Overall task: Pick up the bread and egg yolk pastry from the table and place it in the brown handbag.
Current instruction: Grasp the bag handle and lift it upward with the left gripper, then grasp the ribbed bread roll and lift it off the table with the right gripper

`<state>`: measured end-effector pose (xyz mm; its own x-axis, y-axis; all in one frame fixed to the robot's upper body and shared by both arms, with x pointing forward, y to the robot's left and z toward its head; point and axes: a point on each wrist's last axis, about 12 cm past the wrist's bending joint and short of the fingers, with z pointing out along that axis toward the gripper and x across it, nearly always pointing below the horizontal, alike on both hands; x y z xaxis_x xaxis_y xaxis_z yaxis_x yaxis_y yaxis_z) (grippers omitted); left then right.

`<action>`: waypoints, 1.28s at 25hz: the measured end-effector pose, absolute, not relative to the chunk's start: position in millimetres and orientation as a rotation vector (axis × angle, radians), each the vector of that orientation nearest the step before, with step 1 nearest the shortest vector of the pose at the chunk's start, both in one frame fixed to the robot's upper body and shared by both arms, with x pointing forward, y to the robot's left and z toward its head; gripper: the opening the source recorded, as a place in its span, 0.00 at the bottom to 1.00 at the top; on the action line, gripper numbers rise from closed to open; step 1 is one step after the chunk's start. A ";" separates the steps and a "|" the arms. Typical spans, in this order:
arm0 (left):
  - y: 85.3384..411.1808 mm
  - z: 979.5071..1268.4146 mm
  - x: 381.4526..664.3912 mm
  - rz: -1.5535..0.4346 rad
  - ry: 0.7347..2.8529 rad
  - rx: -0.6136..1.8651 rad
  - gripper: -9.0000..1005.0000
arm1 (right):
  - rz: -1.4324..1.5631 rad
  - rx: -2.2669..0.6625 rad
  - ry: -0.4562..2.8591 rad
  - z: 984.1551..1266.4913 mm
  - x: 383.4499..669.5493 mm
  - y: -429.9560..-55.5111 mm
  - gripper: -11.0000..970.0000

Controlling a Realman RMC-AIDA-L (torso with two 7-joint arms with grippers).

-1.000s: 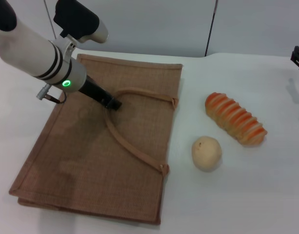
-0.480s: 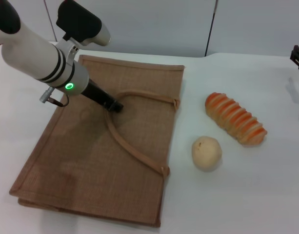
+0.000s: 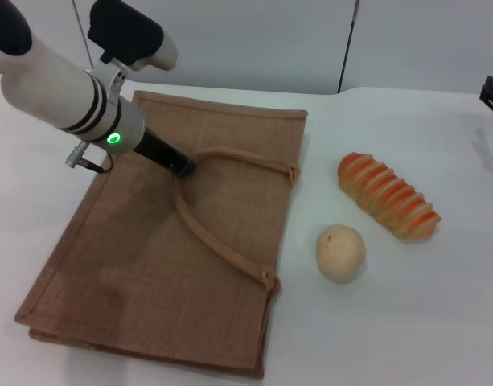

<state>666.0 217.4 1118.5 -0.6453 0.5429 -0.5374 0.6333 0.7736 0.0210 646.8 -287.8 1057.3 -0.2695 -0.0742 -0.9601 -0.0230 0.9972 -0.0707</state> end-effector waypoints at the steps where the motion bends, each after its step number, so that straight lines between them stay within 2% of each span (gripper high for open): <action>1: 218.0 1118.0 665.9 -0.226 2.437 0.878 0.15 | -0.050 -0.072 1.844 1057.1 646.5 -287.9 0.84; 6: 218.9 1119.1 666.0 -0.221 2.434 0.886 0.13 | -0.052 -0.079 1.847 1056.1 645.6 -288.3 0.84; 9: 221.1 1129.9 667.2 -0.224 2.414 0.900 0.13 | -0.056 -0.088 1.854 1053.6 643.2 -289.4 0.84; 17: 233.4 1200.5 659.6 -0.265 2.254 0.934 0.13 | -0.048 -0.202 1.882 1047.2 639.7 -278.1 0.84; 25: 246.0 1276.5 632.9 -0.224 2.126 0.941 0.13 | 0.063 -0.297 1.908 1043.0 636.1 -265.4 0.84; 29: 251.5 1297.0 621.1 -0.203 2.093 0.935 0.13 | 0.147 -0.388 1.886 1044.3 633.3 -256.4 0.85; 30: 256.9 1312.2 611.3 -0.180 2.074 0.935 0.13 | 0.173 -0.409 1.875 1045.0 632.3 -253.5 0.85; 32: 258.5 1317.9 607.8 -0.170 2.069 0.935 0.13 | 0.232 -0.455 1.859 1046.5 630.4 -247.3 0.85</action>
<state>607.8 258.5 1317.9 -0.3710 0.5584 -0.7420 0.6719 0.7130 0.2005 630.4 -247.3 1046.5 -0.2746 -0.1944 -0.9417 -0.4201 0.9052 -0.0644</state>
